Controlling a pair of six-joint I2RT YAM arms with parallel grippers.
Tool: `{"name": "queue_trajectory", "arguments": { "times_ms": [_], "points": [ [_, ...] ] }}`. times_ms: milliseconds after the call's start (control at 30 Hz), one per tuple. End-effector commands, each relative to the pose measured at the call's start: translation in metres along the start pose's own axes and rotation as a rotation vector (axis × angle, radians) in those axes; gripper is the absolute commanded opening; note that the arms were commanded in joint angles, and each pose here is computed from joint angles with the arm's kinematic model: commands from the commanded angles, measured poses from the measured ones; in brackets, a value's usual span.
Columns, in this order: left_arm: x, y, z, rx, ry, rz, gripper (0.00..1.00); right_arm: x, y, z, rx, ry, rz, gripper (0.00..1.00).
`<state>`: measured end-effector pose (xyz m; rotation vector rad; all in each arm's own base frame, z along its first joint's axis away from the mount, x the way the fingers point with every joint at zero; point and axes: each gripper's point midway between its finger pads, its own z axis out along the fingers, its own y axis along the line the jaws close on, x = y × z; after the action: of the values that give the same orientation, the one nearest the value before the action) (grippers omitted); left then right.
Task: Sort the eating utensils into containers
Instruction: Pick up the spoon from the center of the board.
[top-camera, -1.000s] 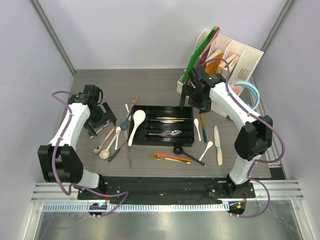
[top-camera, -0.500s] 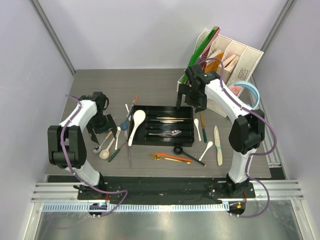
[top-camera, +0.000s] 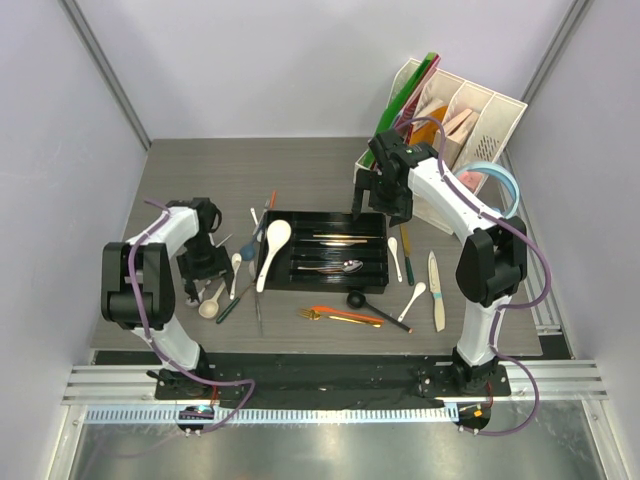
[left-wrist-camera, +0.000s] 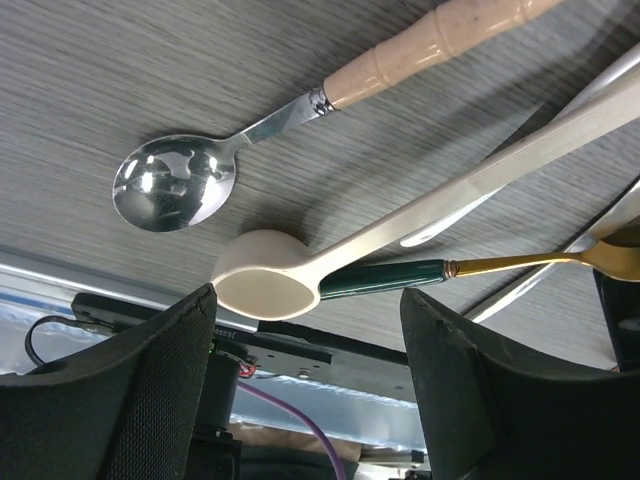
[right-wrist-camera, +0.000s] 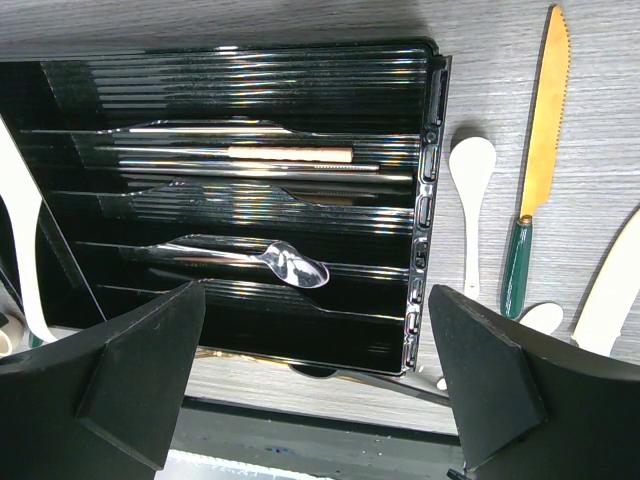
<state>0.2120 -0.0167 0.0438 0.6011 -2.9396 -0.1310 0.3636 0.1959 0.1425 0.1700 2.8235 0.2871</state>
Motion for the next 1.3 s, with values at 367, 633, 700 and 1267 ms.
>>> {"name": "queue_trajectory", "arguments": {
  "times_ms": [367, 633, 700, 1267],
  "points": [
    [-0.015, -0.005, -0.003, 0.015, -0.027, 0.038, 0.67, 0.001, 0.004, -0.014, -0.027, -0.01, -0.004, 1.0],
    [-0.011, -0.009, 0.009, 0.02, 0.026, 0.05, 0.57, 0.005, 0.002, -0.014, -0.021, -0.002, 0.012, 1.0],
    [-0.011, -0.009, 0.01, 0.022, 0.023, 0.053, 0.57, 0.004, 0.001, -0.013, -0.019, -0.002, 0.013, 1.0],
    [-0.002, -0.009, 0.025, 0.015, 0.08, 0.06, 0.27, 0.001, 0.004, -0.009, -0.02, 0.004, 0.006, 1.0]
  ]
}}
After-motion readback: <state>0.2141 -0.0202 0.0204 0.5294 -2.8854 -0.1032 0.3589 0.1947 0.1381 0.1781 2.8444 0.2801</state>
